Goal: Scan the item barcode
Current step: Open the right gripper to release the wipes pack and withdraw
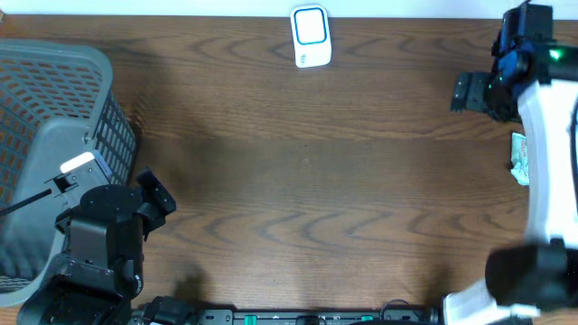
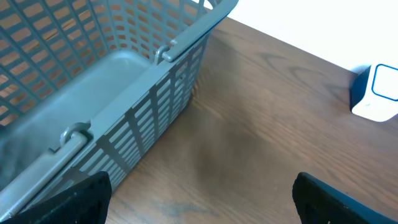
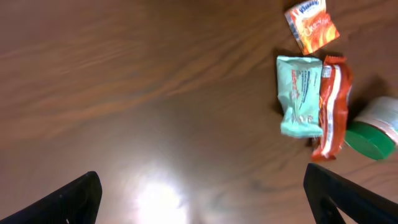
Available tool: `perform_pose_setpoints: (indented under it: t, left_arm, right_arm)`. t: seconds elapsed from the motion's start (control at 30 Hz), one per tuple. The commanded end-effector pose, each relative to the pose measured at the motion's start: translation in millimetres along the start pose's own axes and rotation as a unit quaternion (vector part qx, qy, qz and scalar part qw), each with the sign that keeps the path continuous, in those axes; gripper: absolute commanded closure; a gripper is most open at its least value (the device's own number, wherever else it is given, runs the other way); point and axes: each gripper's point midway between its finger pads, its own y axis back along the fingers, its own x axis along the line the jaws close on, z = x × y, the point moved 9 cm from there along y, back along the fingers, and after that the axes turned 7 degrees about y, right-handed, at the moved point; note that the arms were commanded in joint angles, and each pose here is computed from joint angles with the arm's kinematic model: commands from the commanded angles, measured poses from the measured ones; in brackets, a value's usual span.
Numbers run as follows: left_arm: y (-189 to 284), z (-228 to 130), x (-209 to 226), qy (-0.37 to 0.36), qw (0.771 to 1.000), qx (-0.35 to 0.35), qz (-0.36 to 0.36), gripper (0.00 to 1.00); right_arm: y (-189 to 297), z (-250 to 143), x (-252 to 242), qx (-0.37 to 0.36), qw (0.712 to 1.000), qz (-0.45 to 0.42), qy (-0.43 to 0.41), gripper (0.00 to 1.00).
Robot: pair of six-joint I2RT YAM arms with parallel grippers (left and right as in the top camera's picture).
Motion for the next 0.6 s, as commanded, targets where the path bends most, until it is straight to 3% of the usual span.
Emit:
perform_pose_setpoints:
  t: [0.0,0.3,0.4,0.57]
  left_arm:
    - [0,1,2,0.002,1.0,-0.005,0.007,0.07]
    - [0,1,2,0.002,1.0,-0.005,0.007,0.07]
    - [0,1,2,0.002,1.0,-0.005,0.007,0.07]
    - [0,1,2,0.002,1.0,-0.005,0.007,0.07]
  right_arm:
    - [56,-27,4,-0.033,0.999,0.019,0.026,0.01]
    - [134,-93,-15,-0.085,0.996,0.016,0.021,0.01]
    - [151,-129,-22,-0.06,0.998,0.01,0.023,0.01]
    - [188,-174,-28,-0.135,0.99,0.039,0.0,0.01]
